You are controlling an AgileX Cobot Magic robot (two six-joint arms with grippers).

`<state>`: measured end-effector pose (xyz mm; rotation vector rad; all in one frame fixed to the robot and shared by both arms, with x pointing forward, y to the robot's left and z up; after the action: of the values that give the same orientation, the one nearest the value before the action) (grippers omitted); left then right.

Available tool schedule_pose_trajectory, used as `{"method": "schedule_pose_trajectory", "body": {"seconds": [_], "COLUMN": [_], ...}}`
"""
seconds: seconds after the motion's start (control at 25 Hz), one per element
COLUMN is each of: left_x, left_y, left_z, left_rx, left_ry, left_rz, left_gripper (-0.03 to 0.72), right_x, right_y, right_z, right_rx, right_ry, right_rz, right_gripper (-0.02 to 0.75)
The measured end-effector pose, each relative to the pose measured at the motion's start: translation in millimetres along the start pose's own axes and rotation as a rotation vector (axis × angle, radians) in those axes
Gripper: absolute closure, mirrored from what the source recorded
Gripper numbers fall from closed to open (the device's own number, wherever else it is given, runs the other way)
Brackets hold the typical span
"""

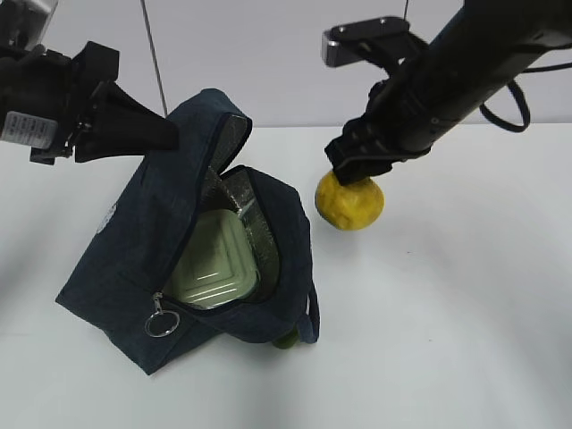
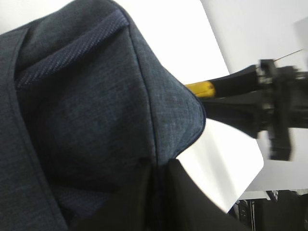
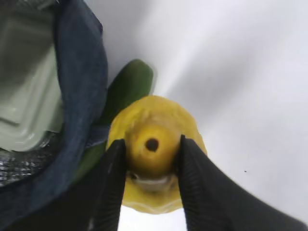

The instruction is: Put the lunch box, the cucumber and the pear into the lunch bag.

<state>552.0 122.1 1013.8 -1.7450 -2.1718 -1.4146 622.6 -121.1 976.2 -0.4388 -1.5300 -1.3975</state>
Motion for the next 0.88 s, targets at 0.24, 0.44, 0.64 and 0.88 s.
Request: {"method": "schedule_pose_trajectory", "body": {"seconds": [0.24, 0.44, 0.64, 0.88], "left_x": [0, 0, 0, 0], "left_y": [0, 0, 0, -4], "left_z": [0.1, 0.2, -0.4, -4.6], "left_rx": [-0.001, -0.001, 0.000, 0.000], "left_ry": [0.001, 0.001, -0.002, -0.025], "left_rz": [0.001, 0.000, 0.002, 0.021], "left_gripper": [0.670, 0.670, 0.670, 0.670], "right_x": [39, 43, 22, -5], "right_y": [17, 23, 21, 22], "right_z": [32, 55, 69, 81], "right_rx": [-0.005, -0.017, -0.016, -0.071], "right_ry": [0.151, 0.279, 0.359, 0.459], "right_rz": [-0.107, -0.138, -0.115, -0.104], "right_gripper": [0.463, 0.463, 0.463, 0.463]}}
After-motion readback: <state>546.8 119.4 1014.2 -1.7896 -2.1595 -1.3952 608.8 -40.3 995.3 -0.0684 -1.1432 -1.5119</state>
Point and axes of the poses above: a point on each arm's last joint axis where the gripper is mounted, x pointing back along that axis away from the gripper, z along the wrist's bending axis when the last joint is at zero, y = z × x, the point moved 9 cm from there along -x, pointing out along that axis toward the gripper, and after that the axes turned 10 degrees about -x, right-handed, at the moved point
